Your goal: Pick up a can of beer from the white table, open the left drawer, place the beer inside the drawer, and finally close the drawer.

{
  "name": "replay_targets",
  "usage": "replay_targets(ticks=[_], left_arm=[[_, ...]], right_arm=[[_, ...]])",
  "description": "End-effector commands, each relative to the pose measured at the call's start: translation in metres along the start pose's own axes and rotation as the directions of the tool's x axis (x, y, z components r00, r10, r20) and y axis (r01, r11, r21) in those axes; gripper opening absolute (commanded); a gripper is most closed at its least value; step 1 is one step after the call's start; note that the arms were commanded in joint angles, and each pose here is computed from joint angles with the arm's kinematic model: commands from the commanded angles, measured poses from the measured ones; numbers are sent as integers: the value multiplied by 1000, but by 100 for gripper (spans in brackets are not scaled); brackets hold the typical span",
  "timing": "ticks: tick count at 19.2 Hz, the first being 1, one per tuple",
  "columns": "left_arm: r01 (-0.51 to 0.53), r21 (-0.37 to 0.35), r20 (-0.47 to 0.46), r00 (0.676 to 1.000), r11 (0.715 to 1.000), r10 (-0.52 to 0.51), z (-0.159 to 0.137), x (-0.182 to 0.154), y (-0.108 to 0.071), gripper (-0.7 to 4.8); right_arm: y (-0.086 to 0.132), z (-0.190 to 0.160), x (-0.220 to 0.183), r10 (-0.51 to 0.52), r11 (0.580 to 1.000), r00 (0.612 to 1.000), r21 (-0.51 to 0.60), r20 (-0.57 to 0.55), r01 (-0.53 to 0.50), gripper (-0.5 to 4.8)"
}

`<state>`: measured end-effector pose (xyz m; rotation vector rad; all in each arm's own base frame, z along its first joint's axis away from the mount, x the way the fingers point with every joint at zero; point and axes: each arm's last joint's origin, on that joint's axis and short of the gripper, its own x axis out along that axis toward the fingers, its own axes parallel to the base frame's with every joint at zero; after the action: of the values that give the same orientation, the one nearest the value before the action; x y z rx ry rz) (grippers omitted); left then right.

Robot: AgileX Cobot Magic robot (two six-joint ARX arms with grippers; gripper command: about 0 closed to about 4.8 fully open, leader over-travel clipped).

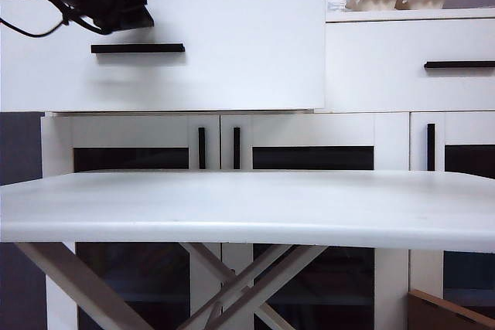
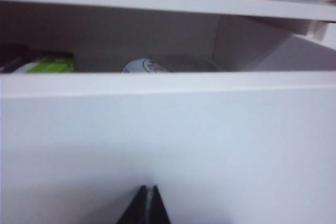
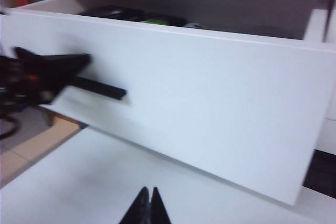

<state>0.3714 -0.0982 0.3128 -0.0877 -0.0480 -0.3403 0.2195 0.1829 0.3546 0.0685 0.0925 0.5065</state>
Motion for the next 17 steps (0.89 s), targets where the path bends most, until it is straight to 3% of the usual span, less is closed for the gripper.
replay_targets(ticks=[1, 6, 10, 17], left_arm=[[2, -1, 24, 1000, 1000, -2, 3, 11, 1, -6], [-17, -1, 39, 999, 1000, 17, 9, 33, 4, -6], [-112, -4, 61, 992, 994, 112, 12, 43, 8, -6], [-136, -2, 70, 988, 991, 136, 9, 79, 12, -6]], right_arm=[[1, 6, -3, 27, 1000, 999, 2, 26, -27, -5], [0, 7, -7, 27, 1000, 999, 0, 17, -27, -5], [-1, 9, -12, 25, 1000, 1000, -1, 9, -25, -5], [-1, 11, -15, 27, 1000, 999, 0, 17, -27, -5]])
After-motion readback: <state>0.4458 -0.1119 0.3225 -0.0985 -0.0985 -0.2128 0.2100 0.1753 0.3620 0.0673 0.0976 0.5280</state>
